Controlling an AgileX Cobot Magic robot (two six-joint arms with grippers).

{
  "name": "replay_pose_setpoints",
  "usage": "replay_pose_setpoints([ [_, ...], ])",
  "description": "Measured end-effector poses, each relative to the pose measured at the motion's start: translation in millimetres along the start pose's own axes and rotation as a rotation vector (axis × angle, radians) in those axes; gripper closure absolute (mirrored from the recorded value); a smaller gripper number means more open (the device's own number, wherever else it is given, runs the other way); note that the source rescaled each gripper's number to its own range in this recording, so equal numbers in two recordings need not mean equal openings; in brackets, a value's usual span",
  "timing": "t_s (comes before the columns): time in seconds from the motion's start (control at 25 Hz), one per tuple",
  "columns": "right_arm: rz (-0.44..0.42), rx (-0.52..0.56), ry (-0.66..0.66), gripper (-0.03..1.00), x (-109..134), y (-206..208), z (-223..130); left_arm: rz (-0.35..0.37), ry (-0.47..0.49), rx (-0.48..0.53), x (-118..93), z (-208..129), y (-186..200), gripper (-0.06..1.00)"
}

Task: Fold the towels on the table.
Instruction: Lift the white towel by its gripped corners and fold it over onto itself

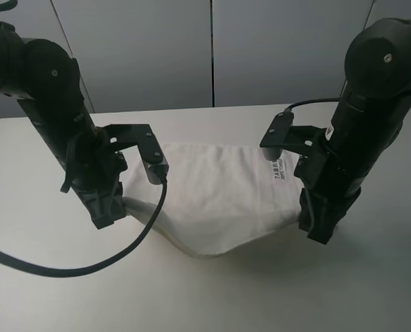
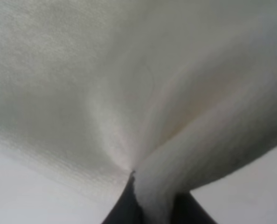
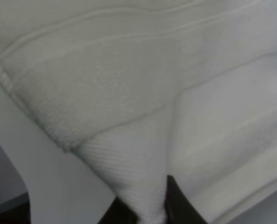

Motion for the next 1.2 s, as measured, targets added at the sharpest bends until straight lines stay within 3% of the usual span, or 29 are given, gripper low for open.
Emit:
replay_pose_setpoints([
  [0.36, -0.071, -0.185, -0.133, 0.97, -2, 34, 15, 0.070, 0.167, -0.098, 9, 12, 15, 0.94],
  [0.6, -0.143, -0.215, -0.305, 0.97, -17, 38, 15, 0.153, 0.358, -0.124, 27, 11, 19, 0.94],
  [0.84, -0.215, -0.244, -0.419, 0.97, -35, 41, 14, 0.183, 0.561, -0.181, 53, -2, 28, 0.94],
  [1.0, -0.230, -0.326, -0.486, 0.97, -46, 47, 23, 0.182, 0.611, -0.215, 60, -2, 29, 0.94],
  [1.2, -0.264, -0.394, -0.477, 0.97, -55, 52, 32, 0.214, 0.621, -0.280, 69, 6, 33, 0.94],
])
Point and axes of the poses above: a point on each arm's last joint axis where the gripper is mounted, y pointing back along that axis away from the gripper, x along the wrist's bending axis when the last joint is at zero, z = x × y, the point moved 9 cm from there along -y, pointing out along that axis toward the gripper, and after that the axes turned 5 degrees about -y, right-handed, at the moved point
